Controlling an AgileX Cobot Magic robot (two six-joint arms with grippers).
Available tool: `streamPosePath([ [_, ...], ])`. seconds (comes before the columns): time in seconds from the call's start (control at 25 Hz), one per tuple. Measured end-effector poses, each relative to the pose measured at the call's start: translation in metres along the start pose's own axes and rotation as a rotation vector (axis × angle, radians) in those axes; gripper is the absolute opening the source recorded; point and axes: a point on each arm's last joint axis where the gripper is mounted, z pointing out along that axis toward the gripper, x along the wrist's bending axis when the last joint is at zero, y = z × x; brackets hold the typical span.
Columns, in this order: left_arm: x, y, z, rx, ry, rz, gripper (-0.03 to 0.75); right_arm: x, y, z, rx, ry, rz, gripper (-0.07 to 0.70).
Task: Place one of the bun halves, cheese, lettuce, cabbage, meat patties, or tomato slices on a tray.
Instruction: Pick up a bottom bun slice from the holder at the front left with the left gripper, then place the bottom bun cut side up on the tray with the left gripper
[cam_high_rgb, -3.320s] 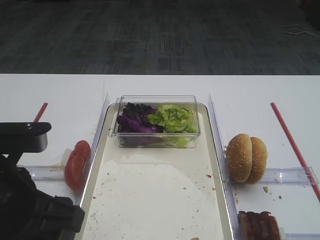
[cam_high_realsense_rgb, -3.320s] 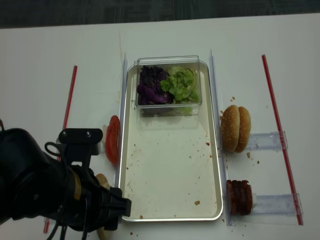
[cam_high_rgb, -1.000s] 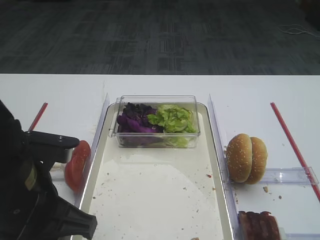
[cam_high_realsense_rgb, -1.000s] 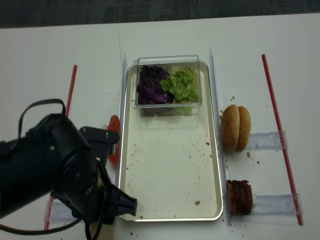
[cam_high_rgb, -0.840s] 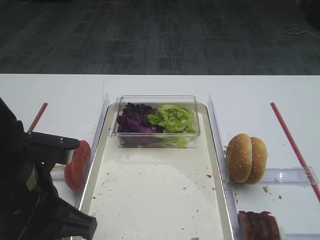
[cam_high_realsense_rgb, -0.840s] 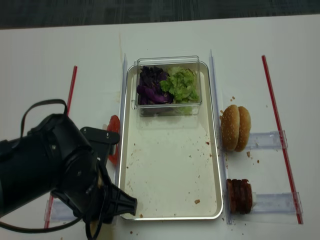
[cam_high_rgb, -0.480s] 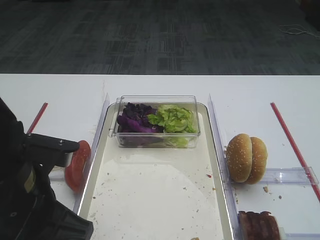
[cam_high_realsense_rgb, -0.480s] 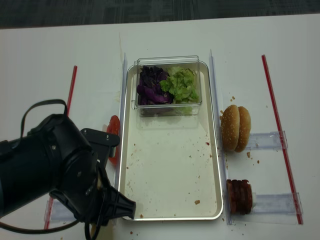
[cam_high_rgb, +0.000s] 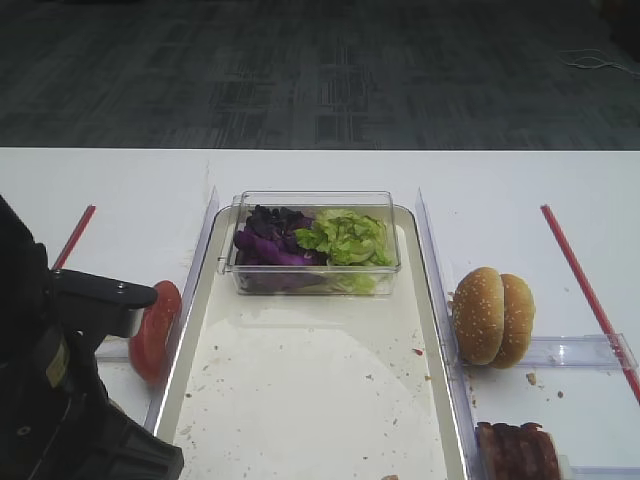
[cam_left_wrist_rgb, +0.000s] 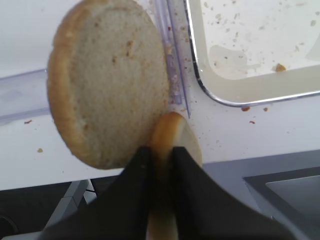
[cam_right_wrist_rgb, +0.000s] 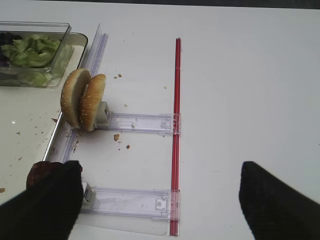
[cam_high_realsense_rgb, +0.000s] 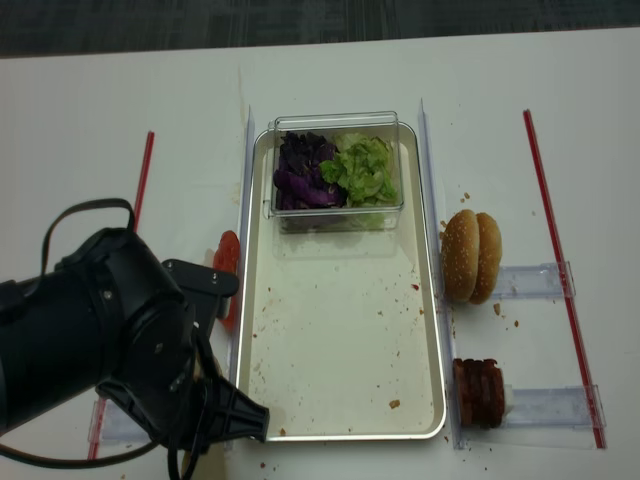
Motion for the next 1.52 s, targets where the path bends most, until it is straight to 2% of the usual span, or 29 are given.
streamPosePath([
  [0.2, 0.0, 0.0, 0.0, 0.0, 0.0, 0.002, 0.079, 0.0, 0.0, 0.0, 0.0, 0.0, 0.0, 0.66],
  [0.48, 0.001, -0.003, -0.008, -0.021, -0.035, 0.018, 0.071, 0.0, 0.0, 0.0, 0.0, 0.0, -0.002, 0.66],
  [0.84, 0.0, 0.001, -0.04, -0.11, -0.094, 0.016, 0.068, 0.0, 0.0, 0.0, 0.0, 0.0, -0.002, 0.66],
  [1.32, -0.003, 0.019, -0.082, -0.22, -0.102, 0.027, 0.067, 0.0, 0.0, 0.0, 0.0, 0.0, -0.002, 0.66],
  [1.52, -0.005, 0.022, -0.09, -0.252, -0.12, 0.026, 0.066, 0.0, 0.0, 0.0, 0.0, 0.0, -0.002, 0.66],
])
